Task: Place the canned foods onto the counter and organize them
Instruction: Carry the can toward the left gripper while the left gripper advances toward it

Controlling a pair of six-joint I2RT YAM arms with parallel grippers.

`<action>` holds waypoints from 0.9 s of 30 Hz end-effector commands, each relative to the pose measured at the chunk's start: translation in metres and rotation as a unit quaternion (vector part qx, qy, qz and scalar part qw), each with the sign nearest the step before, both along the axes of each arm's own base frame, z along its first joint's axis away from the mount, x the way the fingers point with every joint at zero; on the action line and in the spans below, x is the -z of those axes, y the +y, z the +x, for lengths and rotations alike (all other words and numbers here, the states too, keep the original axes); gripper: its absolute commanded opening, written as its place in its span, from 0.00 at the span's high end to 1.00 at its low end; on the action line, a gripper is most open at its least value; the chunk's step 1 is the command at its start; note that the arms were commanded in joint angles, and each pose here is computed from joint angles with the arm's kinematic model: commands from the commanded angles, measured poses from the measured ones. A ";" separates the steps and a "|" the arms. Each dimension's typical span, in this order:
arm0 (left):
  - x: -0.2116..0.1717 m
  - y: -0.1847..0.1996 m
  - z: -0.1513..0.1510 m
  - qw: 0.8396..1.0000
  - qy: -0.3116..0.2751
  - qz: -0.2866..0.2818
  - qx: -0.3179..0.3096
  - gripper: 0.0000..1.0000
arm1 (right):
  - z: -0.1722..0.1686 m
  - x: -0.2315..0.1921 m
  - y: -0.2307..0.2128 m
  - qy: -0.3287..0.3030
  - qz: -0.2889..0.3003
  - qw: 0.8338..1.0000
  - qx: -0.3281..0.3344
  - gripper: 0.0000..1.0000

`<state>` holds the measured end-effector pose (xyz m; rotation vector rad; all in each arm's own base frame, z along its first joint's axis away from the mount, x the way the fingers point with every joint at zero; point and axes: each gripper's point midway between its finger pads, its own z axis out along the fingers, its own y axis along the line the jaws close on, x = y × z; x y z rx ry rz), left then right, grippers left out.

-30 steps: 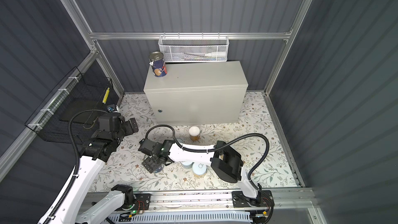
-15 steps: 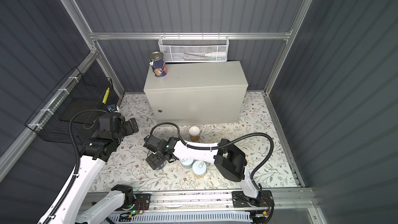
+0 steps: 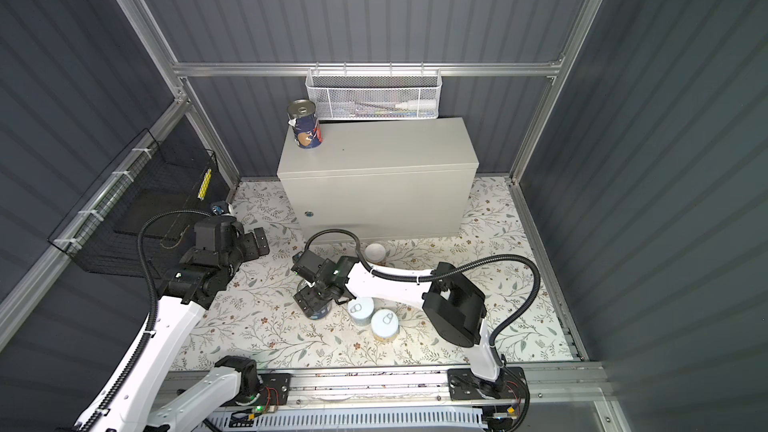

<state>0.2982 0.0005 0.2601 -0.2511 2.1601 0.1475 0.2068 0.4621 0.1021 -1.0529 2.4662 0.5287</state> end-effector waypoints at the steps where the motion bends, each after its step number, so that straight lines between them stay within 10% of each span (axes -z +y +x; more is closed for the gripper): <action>1: 0.000 0.000 0.000 1.000 -0.003 0.001 0.005 0.00 | 0.008 -0.057 0.009 -0.021 0.076 0.997 0.000 0.35; 27: 0.000 -0.020 0.003 0.997 -0.003 -0.008 0.072 0.00 | 0.053 -0.131 -0.078 -0.064 0.135 0.986 0.075 0.35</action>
